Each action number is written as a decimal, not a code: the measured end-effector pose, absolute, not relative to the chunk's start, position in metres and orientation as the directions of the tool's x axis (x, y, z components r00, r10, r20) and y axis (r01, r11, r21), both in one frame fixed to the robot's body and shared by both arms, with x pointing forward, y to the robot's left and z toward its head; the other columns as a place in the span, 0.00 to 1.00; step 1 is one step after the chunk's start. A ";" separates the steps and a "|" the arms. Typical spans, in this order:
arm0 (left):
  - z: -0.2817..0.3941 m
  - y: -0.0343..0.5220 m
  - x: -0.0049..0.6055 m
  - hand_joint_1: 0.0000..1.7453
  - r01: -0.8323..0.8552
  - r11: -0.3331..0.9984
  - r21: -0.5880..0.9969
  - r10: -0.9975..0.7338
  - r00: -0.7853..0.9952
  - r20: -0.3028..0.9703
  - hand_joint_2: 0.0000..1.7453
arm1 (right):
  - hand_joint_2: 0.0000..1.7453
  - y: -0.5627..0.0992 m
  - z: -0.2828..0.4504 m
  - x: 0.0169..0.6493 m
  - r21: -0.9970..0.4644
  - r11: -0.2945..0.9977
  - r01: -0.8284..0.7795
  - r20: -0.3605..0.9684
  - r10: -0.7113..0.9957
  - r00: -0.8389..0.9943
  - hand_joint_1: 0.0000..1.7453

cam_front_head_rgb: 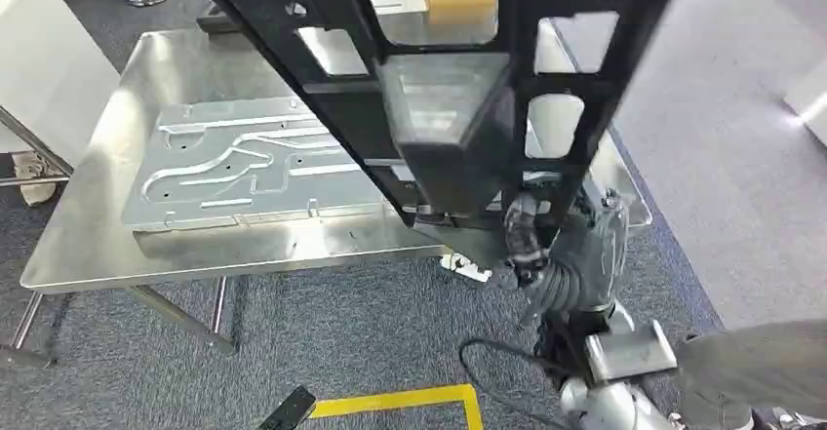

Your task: Take the parts from the cabinet and place them on the table.

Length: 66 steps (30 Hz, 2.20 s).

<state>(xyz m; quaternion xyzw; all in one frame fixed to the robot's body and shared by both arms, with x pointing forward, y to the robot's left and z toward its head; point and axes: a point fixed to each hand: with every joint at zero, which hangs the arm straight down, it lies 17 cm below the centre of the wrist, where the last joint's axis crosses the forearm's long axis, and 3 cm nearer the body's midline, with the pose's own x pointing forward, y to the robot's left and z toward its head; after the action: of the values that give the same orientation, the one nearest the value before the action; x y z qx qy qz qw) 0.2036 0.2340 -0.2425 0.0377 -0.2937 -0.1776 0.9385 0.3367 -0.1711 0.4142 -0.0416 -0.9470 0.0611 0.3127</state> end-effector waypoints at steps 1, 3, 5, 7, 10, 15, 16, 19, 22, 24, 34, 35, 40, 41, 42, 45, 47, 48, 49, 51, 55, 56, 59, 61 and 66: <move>-0.243 0.234 0.201 0.00 0.308 0.936 0.170 -0.350 0.768 0.536 1.00 | 1.00 -0.174 0.410 0.341 -0.163 0.986 0.045 0.598 0.135 -0.790 1.00; -0.244 0.235 0.197 0.00 0.303 0.939 0.164 -0.343 0.772 0.535 1.00 | 1.00 -0.181 0.405 0.347 -0.186 0.981 0.056 0.610 0.160 -0.776 1.00; -0.244 0.238 0.197 0.00 0.301 0.939 0.166 -0.342 0.771 0.538 1.00 | 1.00 -0.190 0.404 0.352 -0.194 0.978 0.070 0.615 0.177 -0.768 1.00; -0.244 0.241 0.198 0.00 0.298 0.940 0.167 -0.340 0.772 0.538 1.00 | 1.00 -0.199 0.400 0.359 -0.198 0.977 0.076 0.635 0.187 -0.750 1.00; -0.246 0.243 0.194 0.00 0.298 0.940 0.163 -0.338 0.775 0.533 1.00 | 1.00 -0.214 0.392 0.371 -0.207 0.976 0.075 0.665 0.196 -0.721 1.00; -0.244 0.244 0.198 0.00 0.270 0.951 0.151 -0.308 0.782 0.543 1.00 | 1.00 -0.250 0.389 0.389 -0.232 0.964 0.127 0.681 0.254 -0.687 1.00; -0.244 0.243 0.197 0.00 0.267 0.953 0.145 -0.303 0.784 0.542 1.00 | 1.00 -0.259 0.386 0.395 -0.251 0.957 0.145 0.690 0.282 -0.667 1.00; -0.246 0.243 0.193 0.00 0.259 0.956 0.136 -0.291 0.792 0.537 1.00 | 1.00 -0.287 0.374 0.412 -0.340 0.916 0.212 0.699 0.397 -0.595 1.00; -0.245 0.242 0.195 0.00 0.245 0.961 0.127 -0.274 0.795 0.541 1.00 | 1.00 -0.316 0.361 0.427 -0.457 0.837 0.299 0.676 0.546 -0.495 1.00; -0.244 0.243 0.197 0.00 0.236 0.964 0.123 -0.265 0.795 0.546 1.00 | 1.00 -0.339 0.353 0.432 -0.521 0.781 0.344 0.654 0.624 -0.428 1.00; -0.244 0.241 0.196 0.00 0.221 0.969 0.110 -0.244 0.800 0.548 1.00 | 1.00 -0.392 0.343 0.442 -0.582 0.703 0.409 0.630 0.707 -0.320 1.00; -0.244 0.242 0.197 0.00 0.219 0.969 0.110 -0.243 0.799 0.549 1.00 | 1.00 -0.395 0.343 0.443 -0.584 0.698 0.414 0.628 0.712 -0.313 1.00; -0.243 0.244 0.200 0.00 0.210 0.971 0.112 -0.237 0.799 0.552 1.00 | 1.00 -0.405 0.339 0.444 -0.601 0.677 0.424 0.621 0.730 -0.284 1.00; -0.243 0.244 0.200 0.00 0.209 0.971 0.111 -0.236 0.800 0.551 1.00 | 1.00 -0.408 0.337 0.445 -0.612 0.665 0.428 0.619 0.740 -0.265 1.00; -0.243 0.243 0.199 0.00 0.210 0.972 0.109 -0.235 0.801 0.550 1.00 | 1.00 -0.413 0.333 0.445 -0.624 0.650 0.434 0.613 0.751 -0.244 1.00; -0.243 0.243 0.201 0.00 0.211 0.971 0.111 -0.237 0.800 0.552 1.00 | 1.00 -0.445 0.331 0.443 -0.636 0.589 0.498 0.596 0.785 -0.167 1.00; -0.243 0.242 0.200 0.00 0.212 0.971 0.109 -0.236 0.801 0.550 1.00 | 1.00 -0.467 0.327 0.435 -0.633 0.549 0.546 0.589 0.799 -0.120 1.00; -0.243 0.242 0.199 0.00 0.214 0.971 0.109 -0.238 0.801 0.548 1.00 | 1.00 -0.480 0.327 0.430 -0.631 0.517 0.579 0.578 0.810 -0.094 1.00; -0.244 0.240 0.197 0.00 0.219 0.969 0.109 -0.243 0.801 0.547 1.00 | 1.00 -0.489 0.328 0.424 -0.633 0.484 0.605 0.559 0.826 -0.076 1.00; -0.244 0.237 0.197 0.00 0.225 0.968 0.110 -0.247 0.800 0.547 1.00 | 1.00 -0.501 0.335 0.414 -0.638 0.409 0.652 0.505 0.862 -0.046 1.00; -0.242 0.240 0.202 0.00 0.227 0.966 0.123 -0.257 0.792 0.554 1.00 | 1.00 -0.508 0.335 0.407 -0.663 0.335 0.669 0.453 0.891 0.004 1.00; -0.242 0.240 0.202 0.00 0.228 0.966 0.123 -0.258 0.791 0.554 1.00 | 1.00 -0.508 0.334 0.407 -0.673 0.318 0.667 0.436 0.900 0.011 1.00; -0.241 0.236 0.203 0.00 0.236 0.964 0.119 -0.262 0.786 0.560 1.00 | 1.00 -0.496 0.346 0.406 -0.687 0.273 0.673 0.374 0.927 0.005 1.00; -0.240 0.234 0.206 0.00 0.240 0.963 0.121 -0.266 0.781 0.566 1.00 | 1.00 -0.487 0.357 0.408 -0.690 0.254 0.678 0.343 0.939 -0.003 1.00; -0.239 0.235 0.210 0.00 0.248 0.958 0.143 -0.284 0.771 0.570 1.00 | 1.00 -0.444 0.363 0.420 -0.724 0.235 0.649 0.267 0.962 -0.049 1.00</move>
<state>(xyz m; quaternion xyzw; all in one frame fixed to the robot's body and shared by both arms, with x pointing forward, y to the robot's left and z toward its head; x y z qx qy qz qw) 0.2103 0.2353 -0.2387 0.0296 -0.3076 -0.1415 0.9405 0.4202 -0.4443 0.3632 -0.5814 -0.6928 0.2115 0.3705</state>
